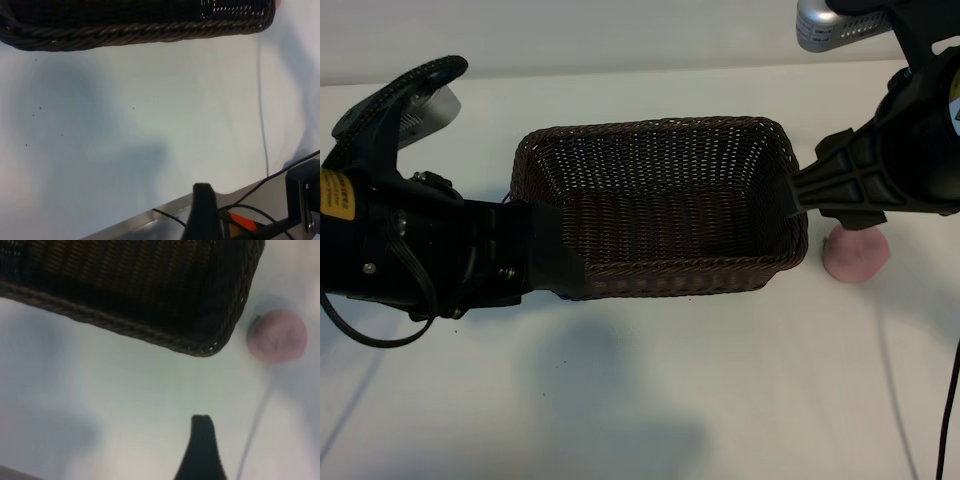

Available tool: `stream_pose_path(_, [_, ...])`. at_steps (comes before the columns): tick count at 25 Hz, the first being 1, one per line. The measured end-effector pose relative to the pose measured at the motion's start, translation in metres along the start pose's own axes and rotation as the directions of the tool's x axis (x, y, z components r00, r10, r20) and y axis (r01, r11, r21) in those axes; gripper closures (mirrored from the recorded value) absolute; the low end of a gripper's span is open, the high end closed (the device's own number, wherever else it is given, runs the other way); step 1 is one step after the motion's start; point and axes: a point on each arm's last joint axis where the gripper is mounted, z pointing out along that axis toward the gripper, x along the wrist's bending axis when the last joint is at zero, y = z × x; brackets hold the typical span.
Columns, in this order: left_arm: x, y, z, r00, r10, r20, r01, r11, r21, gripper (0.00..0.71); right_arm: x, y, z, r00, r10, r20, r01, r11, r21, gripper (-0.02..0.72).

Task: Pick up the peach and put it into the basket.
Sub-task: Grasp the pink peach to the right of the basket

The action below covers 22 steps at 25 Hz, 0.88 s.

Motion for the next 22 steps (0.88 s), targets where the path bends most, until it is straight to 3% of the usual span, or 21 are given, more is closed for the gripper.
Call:
stream_pose_path(2, [0.000,0.000,0.000,1.000,0.000,0.000,0.000,1.000,0.000,0.178,-0.001,0.004,0.000,1.000,-0.008,0.006,0.009,0.999,-0.039,0.158])
stream_pose_path(4, [0.000,0.000,0.000,1.000,0.000,0.000,0.000,1.000,0.000,0.178,-0.005,0.009,0.000,0.998,-0.015,0.053,0.020,0.995,-0.098,0.166])
stream_pose_path(9, [0.000,0.000,0.000,1.000,0.000,-0.002,0.000,1.000,0.004,0.178,-0.021,0.020,0.011,0.955,-0.042,0.295,0.083,0.988,-0.127,0.236])
stream_pose_path(11, [0.000,-0.001,0.000,1.000,0.000,-0.003,0.000,1.000,0.006,0.178,-0.024,0.025,0.023,0.935,-0.041,0.353,0.084,0.991,-0.106,0.251])
stream_pose_path(15, [0.000,-0.001,0.000,1.000,0.000,-0.003,0.000,1.000,0.006,0.178,-0.036,0.034,0.049,0.931,-0.001,0.365,0.024,0.998,-0.059,0.248])
stream_pose_path(22, [0.000,-0.001,0.000,1.000,0.000,-0.003,0.000,1.000,0.006,0.178,-0.078,0.047,0.081,0.940,0.159,0.302,-0.162,0.987,-0.016,0.228])
